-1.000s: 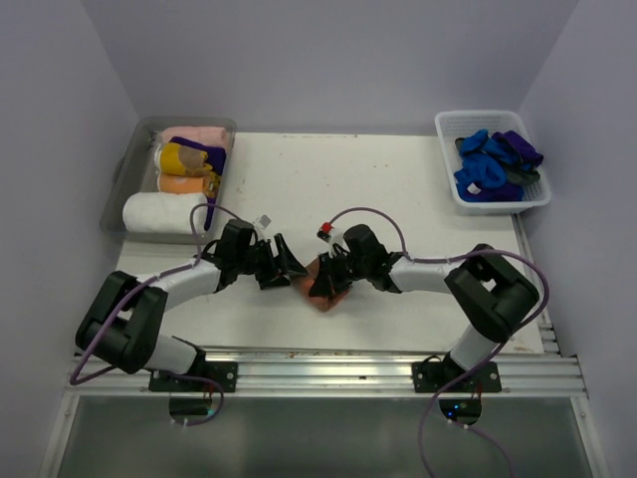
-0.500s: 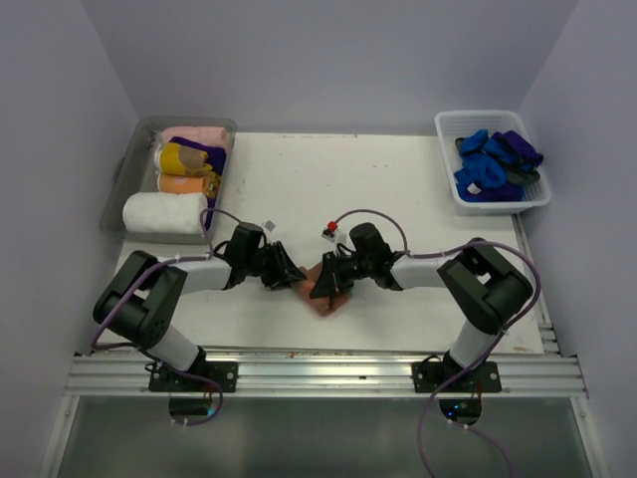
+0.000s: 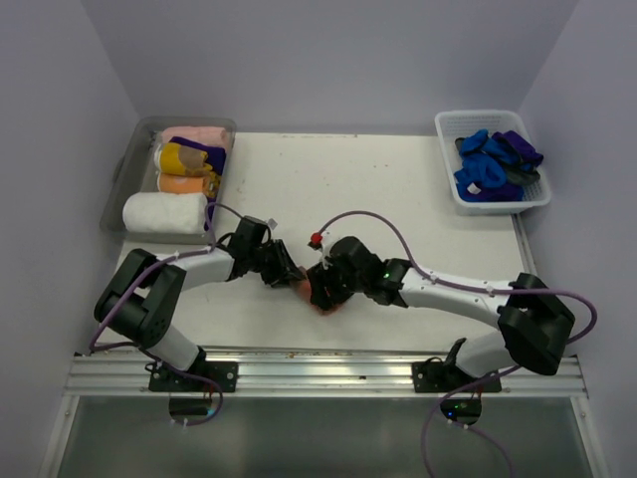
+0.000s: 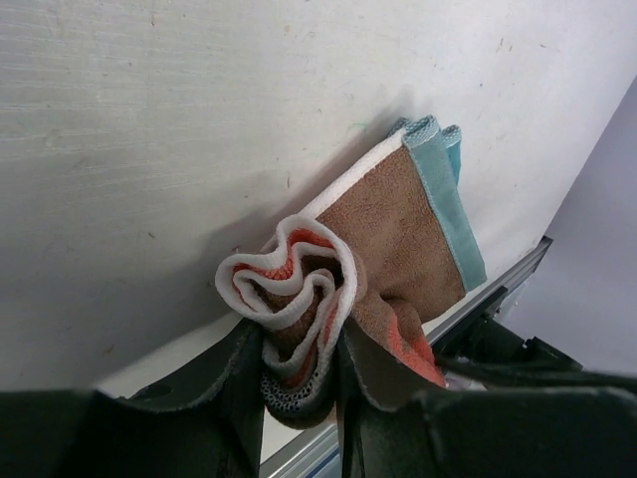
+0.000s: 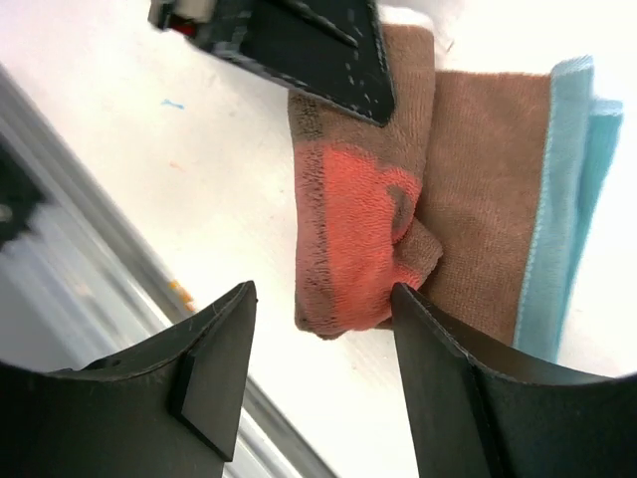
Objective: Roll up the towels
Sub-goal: Roll the towel
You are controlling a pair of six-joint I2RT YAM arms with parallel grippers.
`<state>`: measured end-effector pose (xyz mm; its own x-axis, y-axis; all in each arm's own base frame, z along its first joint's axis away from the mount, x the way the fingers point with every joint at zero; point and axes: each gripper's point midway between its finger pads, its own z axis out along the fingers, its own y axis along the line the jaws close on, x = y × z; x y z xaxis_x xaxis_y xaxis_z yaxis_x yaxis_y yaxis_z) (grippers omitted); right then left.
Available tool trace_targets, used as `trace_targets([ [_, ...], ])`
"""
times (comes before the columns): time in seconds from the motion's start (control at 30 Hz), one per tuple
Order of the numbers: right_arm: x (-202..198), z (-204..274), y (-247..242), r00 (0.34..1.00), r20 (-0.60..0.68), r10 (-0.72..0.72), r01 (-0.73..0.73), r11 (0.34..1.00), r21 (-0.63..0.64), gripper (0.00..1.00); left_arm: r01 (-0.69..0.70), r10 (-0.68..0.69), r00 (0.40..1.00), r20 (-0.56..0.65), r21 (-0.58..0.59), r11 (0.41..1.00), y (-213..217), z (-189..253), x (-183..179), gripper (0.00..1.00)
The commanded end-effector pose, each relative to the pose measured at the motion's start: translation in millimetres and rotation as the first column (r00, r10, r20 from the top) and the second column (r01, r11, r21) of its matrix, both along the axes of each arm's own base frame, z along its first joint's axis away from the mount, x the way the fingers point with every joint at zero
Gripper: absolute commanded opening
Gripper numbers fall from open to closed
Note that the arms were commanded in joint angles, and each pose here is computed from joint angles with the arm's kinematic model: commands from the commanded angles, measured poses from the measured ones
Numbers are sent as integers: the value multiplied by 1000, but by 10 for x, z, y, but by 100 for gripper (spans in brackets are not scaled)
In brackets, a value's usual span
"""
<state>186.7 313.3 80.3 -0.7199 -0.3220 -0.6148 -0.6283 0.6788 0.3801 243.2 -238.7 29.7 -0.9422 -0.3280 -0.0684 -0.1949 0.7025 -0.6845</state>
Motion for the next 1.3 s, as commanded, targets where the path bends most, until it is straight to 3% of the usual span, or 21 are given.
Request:
trace_targets([
  [0.0,234,187,-218,953,302,-34,111,964,-241,61,17,-16,1000,-15,60,998,60,-42,-24,30],
  [0.2,240,351,39,855,506,110,121,907,-403,62,19,-17,999,-28,74,997,72,-36,-37,30],
  [0.33,163,151,194,815,533,230,106,844,-526,63,18,-16,1000,-25,80,997,75,-12,-20,30],
  [0.5,67,-66,309,794,527,303,88,801,-592,61,13,-11,1000,-21,73,997,60,39,0,31],
  [0.63,109,-263,256,795,524,306,133,755,-643,48,13,-12,1000,-17,67,998,47,74,16,33],
  [0.7,123,-311,240,796,529,294,152,749,-645,35,15,-14,1000,-10,63,998,39,111,27,38],
  [0.77,93,-350,223,807,523,274,150,762,-630,19,15,-15,1000,2,58,998,32,161,42,48],
  [0.87,93,-290,210,834,512,205,141,818,-558,10,16,-18,999,36,60,998,41,273,79,61],
  [1.03,56,-190,280,918,381,107,29,942,-333,9,-1,-1,997,73,37,999,58,397,64,75],
  [1.27,-56,-220,254,985,162,55,-46,997,-59,9,8,-8,995,95,5,1000,35,428,28,84],
])
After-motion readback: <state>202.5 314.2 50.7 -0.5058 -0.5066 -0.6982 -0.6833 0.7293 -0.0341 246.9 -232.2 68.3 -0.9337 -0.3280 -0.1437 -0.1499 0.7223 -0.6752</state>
